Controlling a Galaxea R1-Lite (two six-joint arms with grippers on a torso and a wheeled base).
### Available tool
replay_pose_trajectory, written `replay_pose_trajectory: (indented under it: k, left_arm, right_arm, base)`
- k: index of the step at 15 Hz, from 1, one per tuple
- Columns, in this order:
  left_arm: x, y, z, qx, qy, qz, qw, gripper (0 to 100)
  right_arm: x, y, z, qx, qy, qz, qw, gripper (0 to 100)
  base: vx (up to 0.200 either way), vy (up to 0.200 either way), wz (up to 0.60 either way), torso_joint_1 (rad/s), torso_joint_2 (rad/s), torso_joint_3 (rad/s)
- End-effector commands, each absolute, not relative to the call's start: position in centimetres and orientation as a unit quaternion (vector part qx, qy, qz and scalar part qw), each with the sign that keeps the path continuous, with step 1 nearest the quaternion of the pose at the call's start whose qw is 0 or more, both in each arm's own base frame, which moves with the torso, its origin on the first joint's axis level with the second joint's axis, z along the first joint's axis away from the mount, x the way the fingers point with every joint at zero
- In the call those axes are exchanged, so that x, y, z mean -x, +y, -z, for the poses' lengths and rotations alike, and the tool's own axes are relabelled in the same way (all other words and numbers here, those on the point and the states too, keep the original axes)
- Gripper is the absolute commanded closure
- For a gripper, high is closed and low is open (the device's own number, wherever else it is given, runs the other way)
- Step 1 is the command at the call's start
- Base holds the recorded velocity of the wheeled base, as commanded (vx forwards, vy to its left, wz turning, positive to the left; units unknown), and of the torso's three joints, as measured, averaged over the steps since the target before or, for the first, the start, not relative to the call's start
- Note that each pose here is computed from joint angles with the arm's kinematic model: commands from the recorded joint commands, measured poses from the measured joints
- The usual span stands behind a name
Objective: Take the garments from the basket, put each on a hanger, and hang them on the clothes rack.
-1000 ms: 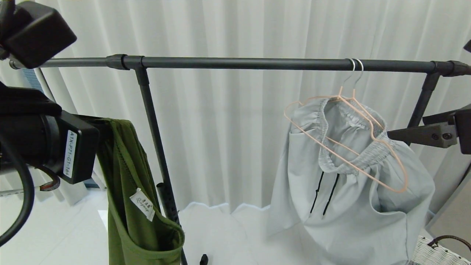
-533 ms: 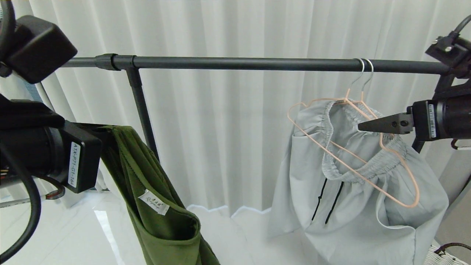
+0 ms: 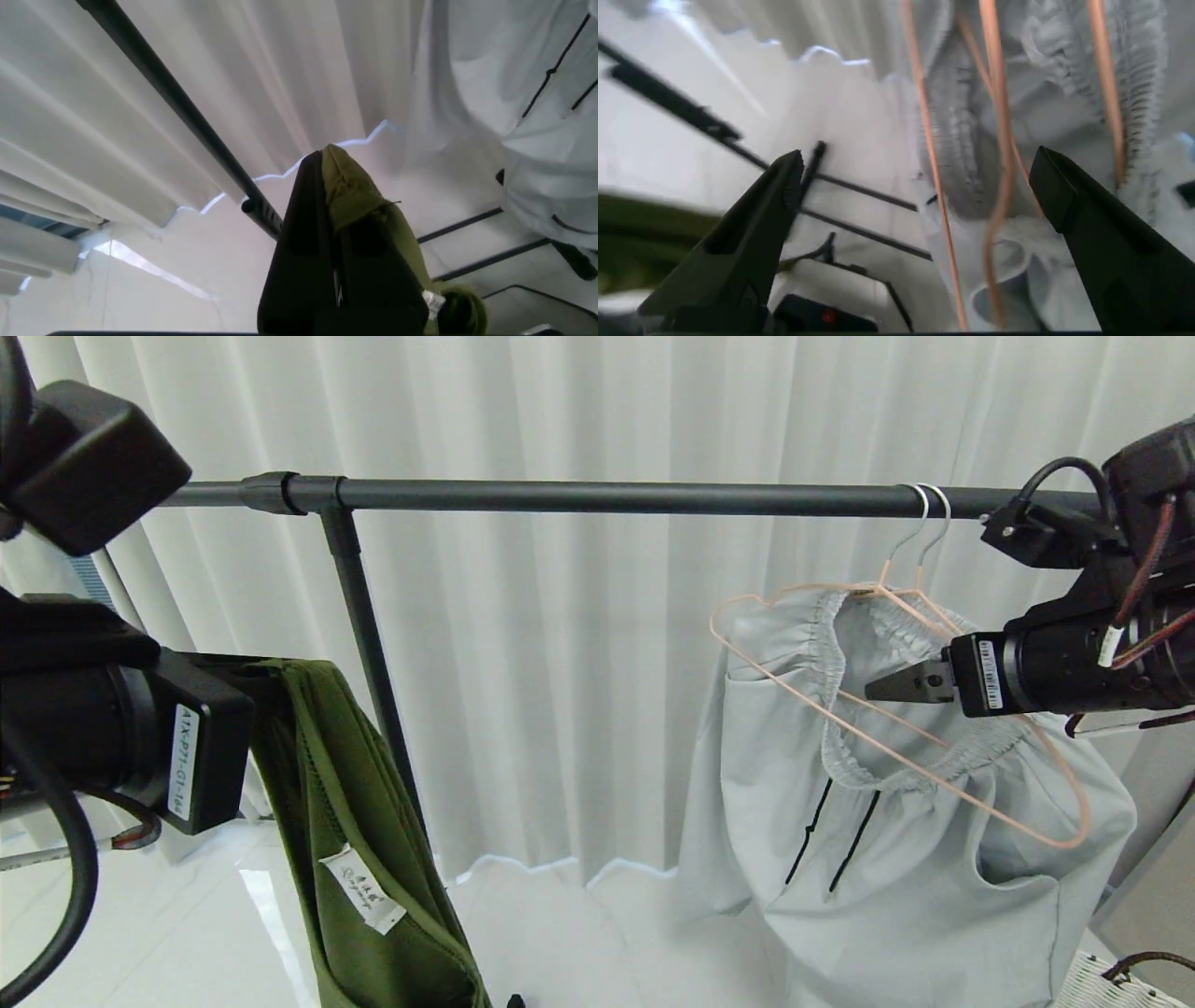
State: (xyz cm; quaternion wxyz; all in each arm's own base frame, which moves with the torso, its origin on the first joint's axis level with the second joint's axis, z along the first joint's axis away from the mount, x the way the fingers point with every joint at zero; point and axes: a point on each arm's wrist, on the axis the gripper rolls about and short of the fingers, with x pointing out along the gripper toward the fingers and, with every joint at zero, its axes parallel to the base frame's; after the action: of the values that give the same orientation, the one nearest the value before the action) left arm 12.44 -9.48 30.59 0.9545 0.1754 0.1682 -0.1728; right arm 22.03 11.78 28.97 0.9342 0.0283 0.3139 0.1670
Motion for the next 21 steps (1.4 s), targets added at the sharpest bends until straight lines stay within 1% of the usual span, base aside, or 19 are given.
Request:
replay_pose_trajectory:
  k: [1,6,9,12,16,19,21]
  left_arm:
    - [-12.4,-9.5,-30.6,-0.176,0.169,0.173,0.954,100]
    - [-12.4,-9.5,-30.5,-0.176,0.169,0.174,0.954,100]
    - [-12.4,-9.5,-30.5,-0.176,0.169,0.174,0.954,100]
    - [-12.4,-9.5,-30.5,-0.176,0.169,0.174,0.954,100]
    - [-12.1,-9.2,-30.5,-0.175,0.167,0.174,0.955,100]
    - [-11.9,-9.1,-30.3,-0.175,0.168,0.176,0.954,100]
    - [-11.8,-9.1,-30.3,-0.176,0.167,0.177,0.954,100]
  right_arm:
    - [-22.9,12.4,-28.2,-0.022,0.327,-0.163,0.931,0]
    - [-22.5,12.2,-28.2,-0.021,0.331,-0.164,0.929,0]
    - [-21.1,12.5,-28.6,-0.018,0.339,-0.192,0.921,0]
    - [-20.8,13.1,-28.6,-0.016,0.342,-0.211,0.916,0]
    - [-21.3,13.1,-28.4,-0.015,0.343,-0.199,0.918,0]
    - [-21.8,12.2,-28.2,-0.007,0.338,-0.149,0.929,0]
    - [-22.2,11.1,-28.6,-0.012,0.330,-0.132,0.935,0]
  base:
    - [0.000,0.000,0.00,0.000,0.00,0.000]
    - [0.000,0.000,0.00,0.000,0.00,0.000]
    - [0.000,0.000,0.00,0.000,0.00,0.000]
    - [0.000,0.000,0.00,0.000,0.00,0.000]
    - [0.000,0.000,0.00,0.000,0.00,0.000]
    - [0.000,0.000,0.00,0.000,0.00,0.000]
    - [0.000,0.000,0.00,0.000,0.00,0.000]
